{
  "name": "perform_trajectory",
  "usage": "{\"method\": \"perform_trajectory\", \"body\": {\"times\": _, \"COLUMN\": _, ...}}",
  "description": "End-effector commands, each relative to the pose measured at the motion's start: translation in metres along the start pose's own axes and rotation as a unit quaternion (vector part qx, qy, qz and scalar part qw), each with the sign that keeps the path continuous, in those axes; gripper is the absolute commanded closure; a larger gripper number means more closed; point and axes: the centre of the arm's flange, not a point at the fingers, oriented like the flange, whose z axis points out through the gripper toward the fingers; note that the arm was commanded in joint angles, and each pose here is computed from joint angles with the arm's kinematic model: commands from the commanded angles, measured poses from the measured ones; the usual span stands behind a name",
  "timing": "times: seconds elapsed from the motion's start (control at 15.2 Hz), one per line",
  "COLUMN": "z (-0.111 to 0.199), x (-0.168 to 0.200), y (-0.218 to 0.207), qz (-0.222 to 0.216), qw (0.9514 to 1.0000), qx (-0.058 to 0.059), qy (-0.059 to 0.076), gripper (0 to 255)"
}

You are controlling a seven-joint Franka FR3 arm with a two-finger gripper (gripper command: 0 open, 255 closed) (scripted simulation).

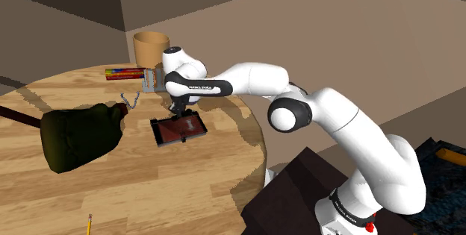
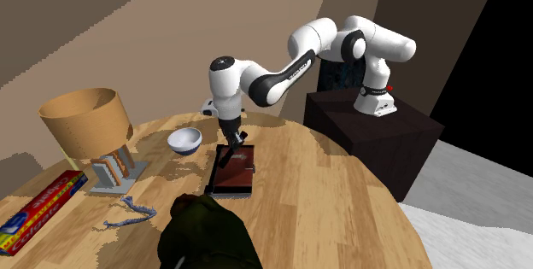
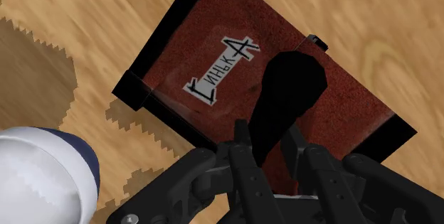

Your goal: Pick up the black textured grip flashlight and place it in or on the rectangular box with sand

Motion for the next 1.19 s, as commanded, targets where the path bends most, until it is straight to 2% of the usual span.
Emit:
{"method": "perform_trajectory", "body": {"times": 0.0, "z": 0.01, "x": 0.001, "y": 0.0, "qz": 0.0, "qw": 1.0, "qx": 0.0, "qy": 0.0, "gripper": 255}}
{"method": "perform_trajectory", "body": {"times": 0.66, "z": 0.064, "x": 0.004, "y": -0.006, "qz": 0.0, "qw": 1.0, "qx": 0.0, "qy": 0.0, "gripper": 255}}
{"method": "perform_trajectory", "body": {"times": 1.12, "z": 0.064, "x": 0.005, "y": -0.006, "qz": 0.0, "qw": 1.0, "qx": 0.0, "qy": 0.0, "gripper": 255}}
